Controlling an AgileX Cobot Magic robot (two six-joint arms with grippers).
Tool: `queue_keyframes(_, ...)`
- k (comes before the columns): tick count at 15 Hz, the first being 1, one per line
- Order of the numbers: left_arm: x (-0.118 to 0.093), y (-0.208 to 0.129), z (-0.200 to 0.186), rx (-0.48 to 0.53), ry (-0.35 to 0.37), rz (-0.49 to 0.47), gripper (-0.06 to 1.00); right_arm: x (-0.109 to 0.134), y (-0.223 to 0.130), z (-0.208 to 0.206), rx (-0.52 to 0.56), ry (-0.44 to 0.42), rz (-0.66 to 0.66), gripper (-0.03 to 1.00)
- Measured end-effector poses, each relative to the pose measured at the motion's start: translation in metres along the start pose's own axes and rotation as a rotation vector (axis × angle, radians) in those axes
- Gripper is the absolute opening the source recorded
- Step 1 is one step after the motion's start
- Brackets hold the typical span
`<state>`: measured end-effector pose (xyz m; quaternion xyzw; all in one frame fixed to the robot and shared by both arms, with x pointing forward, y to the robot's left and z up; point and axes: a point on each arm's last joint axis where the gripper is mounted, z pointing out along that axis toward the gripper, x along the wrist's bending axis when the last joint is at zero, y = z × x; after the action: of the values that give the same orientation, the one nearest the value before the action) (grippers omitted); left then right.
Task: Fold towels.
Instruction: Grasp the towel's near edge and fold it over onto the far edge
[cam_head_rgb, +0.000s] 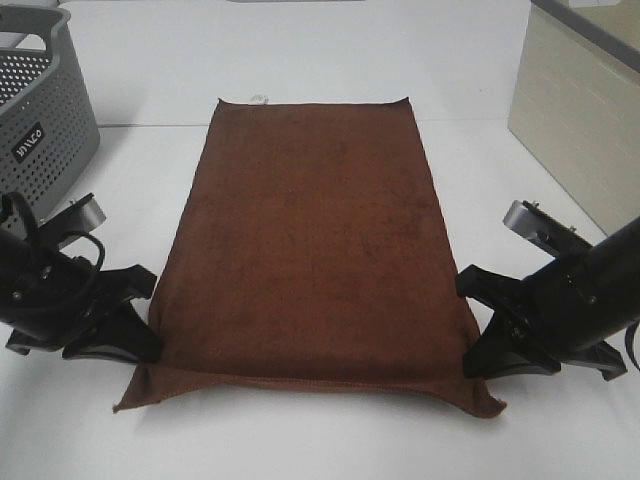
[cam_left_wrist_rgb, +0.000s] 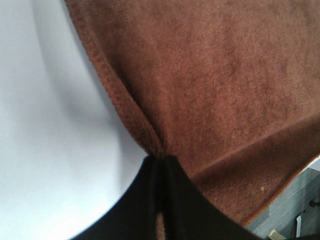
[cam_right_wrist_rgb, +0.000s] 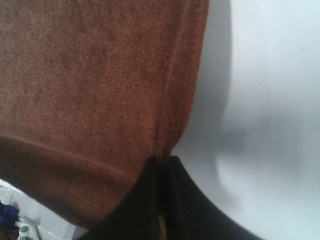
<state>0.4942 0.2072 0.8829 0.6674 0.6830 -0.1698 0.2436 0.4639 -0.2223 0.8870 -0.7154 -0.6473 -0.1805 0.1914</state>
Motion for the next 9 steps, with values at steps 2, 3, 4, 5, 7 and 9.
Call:
queue_keyframes(2, 0.0, -0.022, -0.009, 0.013, 0.002, -0.005, 0.01, -0.001, -0.017, -0.002, 0.028, 0.007, 0.004, 0.0)
queue_keyframes(3, 0.0, -0.033, -0.013, 0.017, 0.001, -0.009, 0.01, -0.002, -0.025, -0.002, 0.05, 0.012, 0.009, 0.0)
queue_keyframes(4, 0.001, -0.045, -0.016, 0.029, 0.001, -0.016, 0.01, -0.004, -0.033, -0.002, 0.07, 0.015, 0.016, 0.0)
queue_keyframes(5, 0.001, -0.054, -0.019, 0.037, -0.002, -0.021, 0.01, -0.006, -0.042, -0.002, 0.089, 0.017, 0.023, 0.0)
queue_keyframes(7, 0.001, -0.069, -0.023, 0.057, -0.017, -0.026, 0.01, -0.009, -0.057, -0.002, 0.111, 0.016, 0.033, 0.0)
queue_keyframes(9, -0.001, -0.072, -0.024, 0.063, -0.034, -0.034, 0.01, -0.008, -0.061, -0.005, 0.102, 0.02, 0.025, 0.0)
